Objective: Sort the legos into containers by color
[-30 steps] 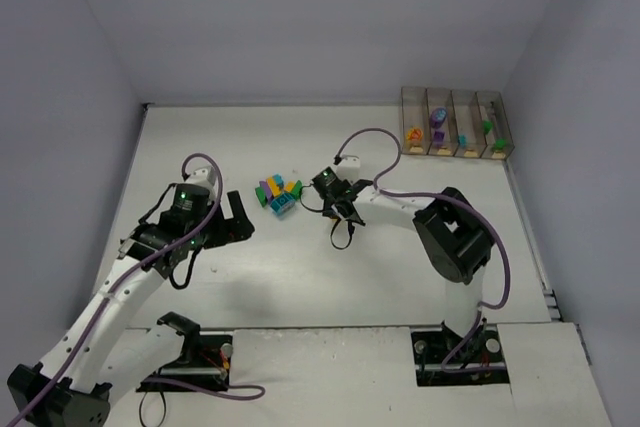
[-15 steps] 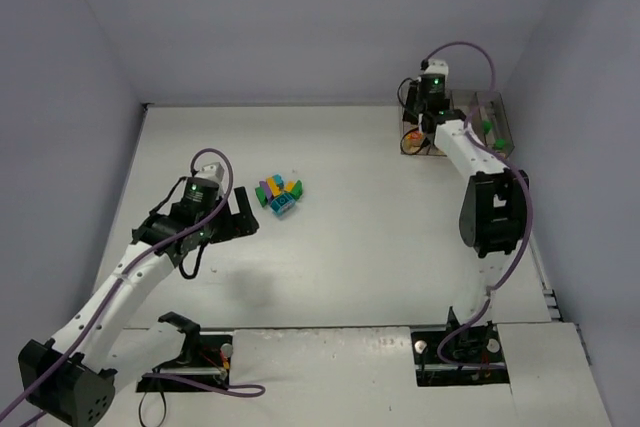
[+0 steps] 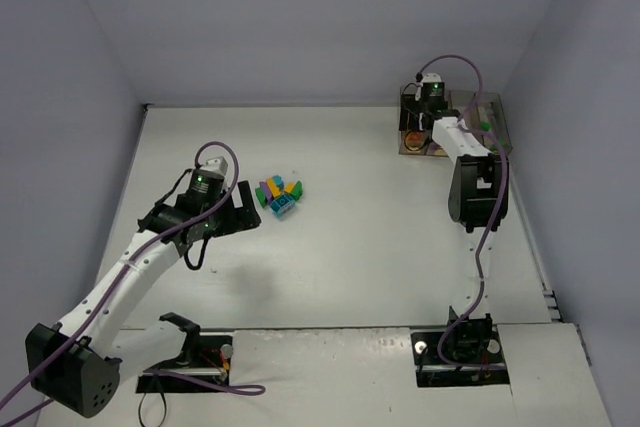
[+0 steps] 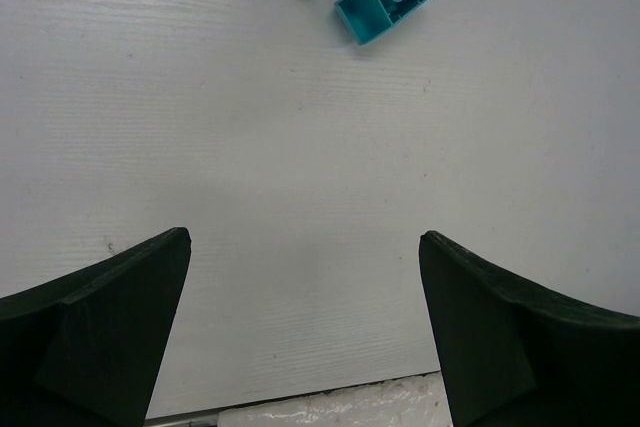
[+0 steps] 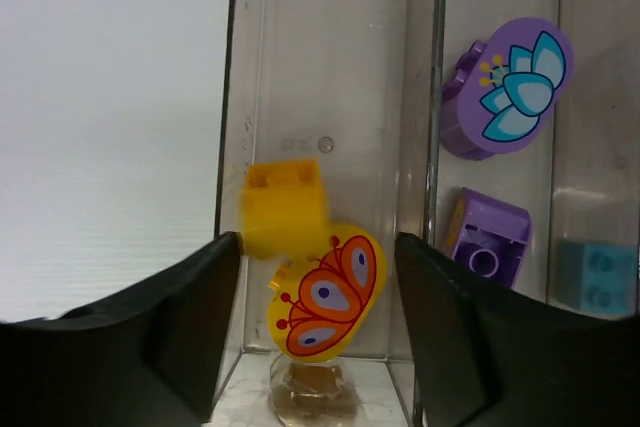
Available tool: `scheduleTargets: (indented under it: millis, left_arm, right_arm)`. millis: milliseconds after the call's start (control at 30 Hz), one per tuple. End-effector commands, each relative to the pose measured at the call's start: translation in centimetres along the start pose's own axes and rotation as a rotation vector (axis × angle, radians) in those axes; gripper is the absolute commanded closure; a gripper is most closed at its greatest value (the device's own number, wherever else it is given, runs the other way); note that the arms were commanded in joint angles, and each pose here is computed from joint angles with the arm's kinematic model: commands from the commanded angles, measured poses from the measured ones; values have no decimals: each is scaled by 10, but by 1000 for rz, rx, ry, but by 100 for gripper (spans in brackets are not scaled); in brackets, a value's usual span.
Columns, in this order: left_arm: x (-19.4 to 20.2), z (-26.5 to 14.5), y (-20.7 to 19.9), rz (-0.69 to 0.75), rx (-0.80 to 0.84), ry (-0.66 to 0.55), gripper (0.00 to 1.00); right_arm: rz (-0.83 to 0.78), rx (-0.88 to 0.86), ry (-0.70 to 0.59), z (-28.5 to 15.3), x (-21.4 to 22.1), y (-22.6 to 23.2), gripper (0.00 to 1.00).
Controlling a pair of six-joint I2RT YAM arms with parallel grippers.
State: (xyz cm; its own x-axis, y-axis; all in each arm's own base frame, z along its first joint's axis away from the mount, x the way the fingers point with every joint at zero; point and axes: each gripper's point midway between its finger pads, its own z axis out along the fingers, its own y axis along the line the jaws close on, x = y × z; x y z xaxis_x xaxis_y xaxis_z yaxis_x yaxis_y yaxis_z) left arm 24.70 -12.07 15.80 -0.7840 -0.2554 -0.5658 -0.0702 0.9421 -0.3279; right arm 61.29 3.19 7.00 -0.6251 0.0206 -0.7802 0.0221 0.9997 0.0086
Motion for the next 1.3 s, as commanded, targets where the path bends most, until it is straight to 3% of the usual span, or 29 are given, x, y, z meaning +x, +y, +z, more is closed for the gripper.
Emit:
scheduleTargets:
  millis: [0,100,233,300,500,733,867,1267]
  left_arm:
    - [-32,-10,-16,-4,40,-97,10]
    - [-32,-10,-16,-7,44,-97,10]
    - [-31,-11,-15,-10,44,-102,10]
    - [-31,-13,-14,-14,43,-112,10]
    - [-27,-20,-8,-19,34,-125,10]
    - [-22,-30,1,-16,6,-130,10]
    - [-19,-41,4,-19,12,-139,10]
    - [-10,-68,15,-24,-3,-156,10]
  right_arm:
    - [-19,-47,-204,-34,-86,8,37]
    - [-19,-61,-242,-51,-104,12,24]
    - [-44,-125,-269,-86,-113,40,24]
    - [-77,-198,-260,-109,-102,75,25]
    - [-142,-405,-177,-172,-30,193,32]
    - [-193,-565,-72,-234,69,304,23]
    - [-246,-586,-26,-242,108,336,21]
    - [-420,-511,-36,-216,144,380,20]
